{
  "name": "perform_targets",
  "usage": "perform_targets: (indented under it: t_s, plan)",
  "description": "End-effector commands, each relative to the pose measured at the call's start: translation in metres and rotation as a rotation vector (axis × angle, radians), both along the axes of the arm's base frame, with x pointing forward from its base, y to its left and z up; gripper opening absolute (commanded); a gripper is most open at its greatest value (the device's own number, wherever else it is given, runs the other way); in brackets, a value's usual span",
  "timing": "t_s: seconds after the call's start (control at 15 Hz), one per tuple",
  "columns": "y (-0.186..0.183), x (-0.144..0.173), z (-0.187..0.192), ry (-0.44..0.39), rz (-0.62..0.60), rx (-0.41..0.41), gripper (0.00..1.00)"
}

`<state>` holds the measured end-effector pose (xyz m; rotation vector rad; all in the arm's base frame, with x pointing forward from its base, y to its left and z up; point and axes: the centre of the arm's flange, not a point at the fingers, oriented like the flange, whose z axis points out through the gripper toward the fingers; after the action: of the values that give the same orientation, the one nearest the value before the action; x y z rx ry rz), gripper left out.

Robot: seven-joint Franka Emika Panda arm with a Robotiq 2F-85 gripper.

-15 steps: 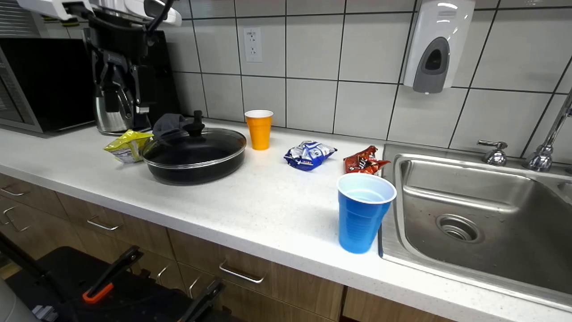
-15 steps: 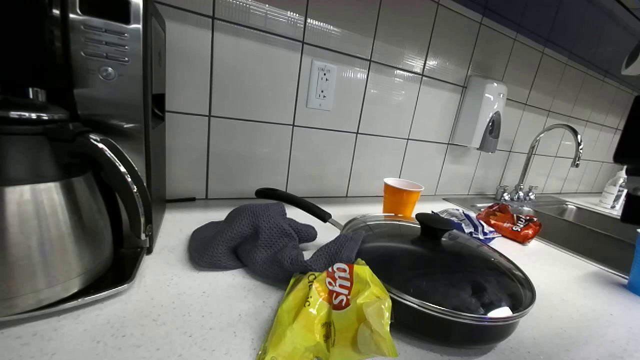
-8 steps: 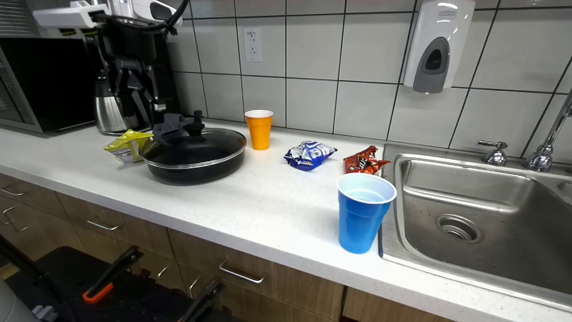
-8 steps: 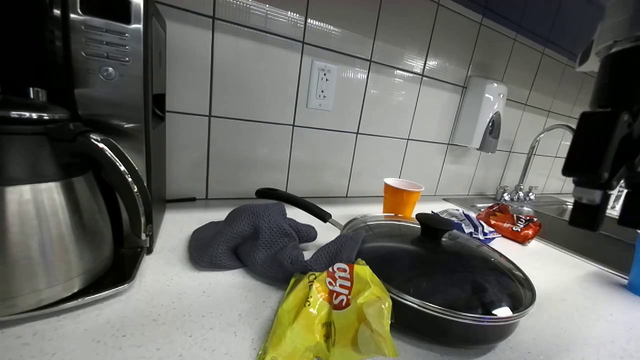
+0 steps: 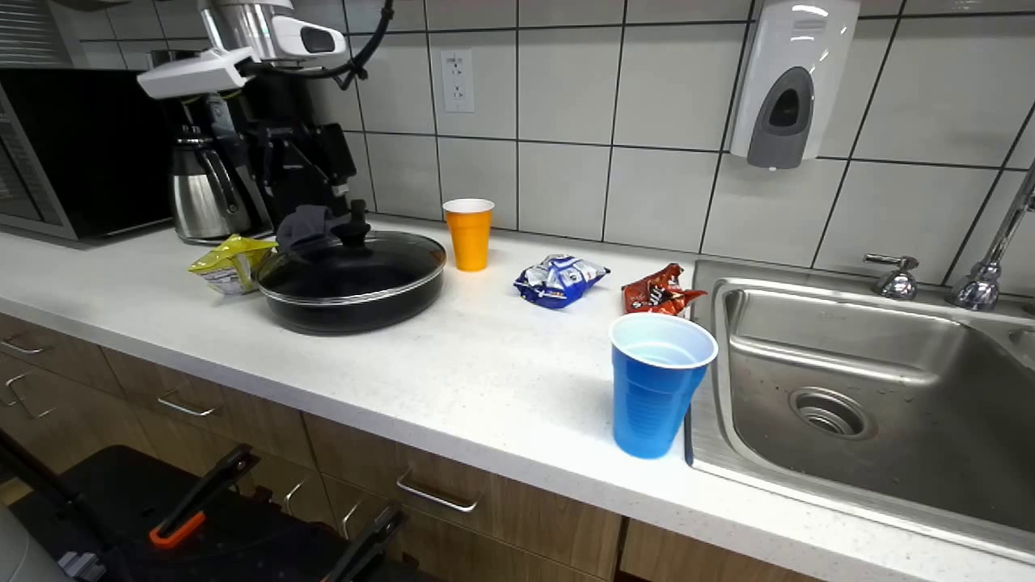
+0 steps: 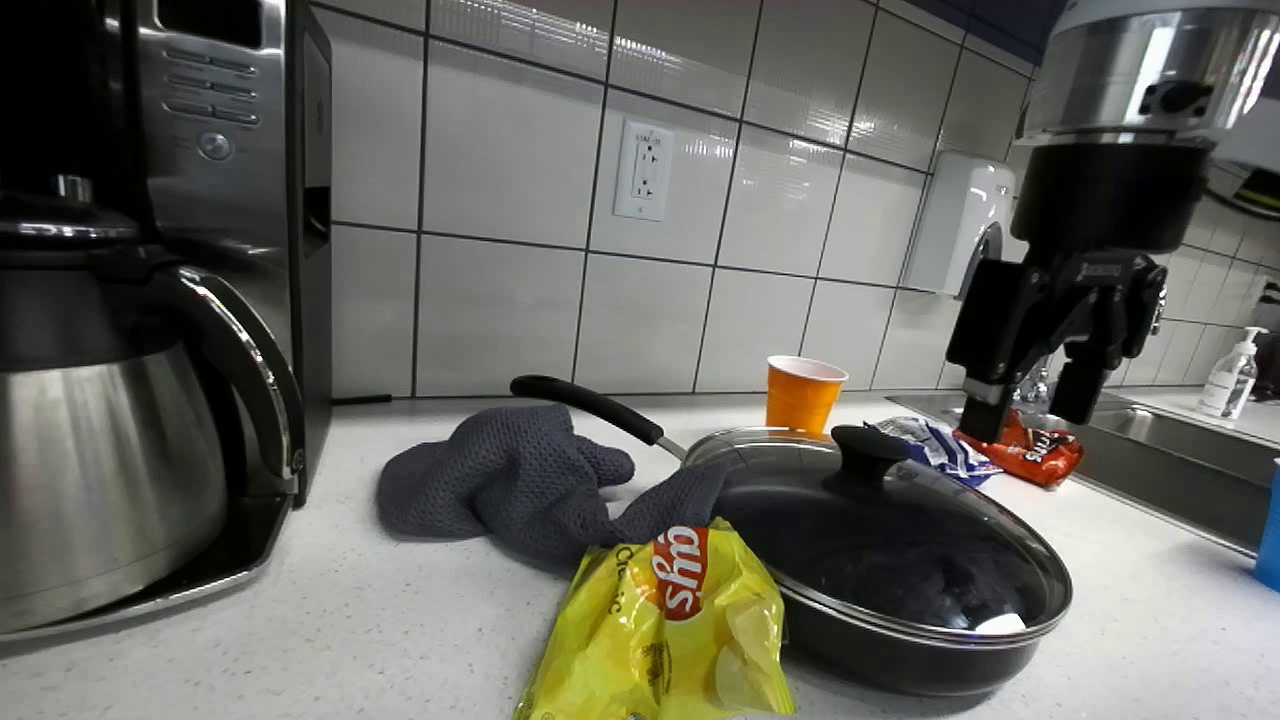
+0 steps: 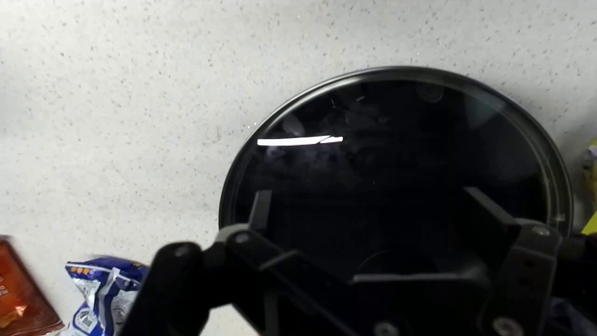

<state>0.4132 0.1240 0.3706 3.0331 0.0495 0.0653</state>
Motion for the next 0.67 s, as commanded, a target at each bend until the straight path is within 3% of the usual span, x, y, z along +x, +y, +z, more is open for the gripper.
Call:
perform_targets:
  t_s: [0.0, 0.6]
  plan:
    - [0.003, 0.032, -0.009, -0.046, -0.004, -0.031, 1.00]
    - [0.014, 0.067, -0.028, -0.119, 0.053, 0.048, 1.00]
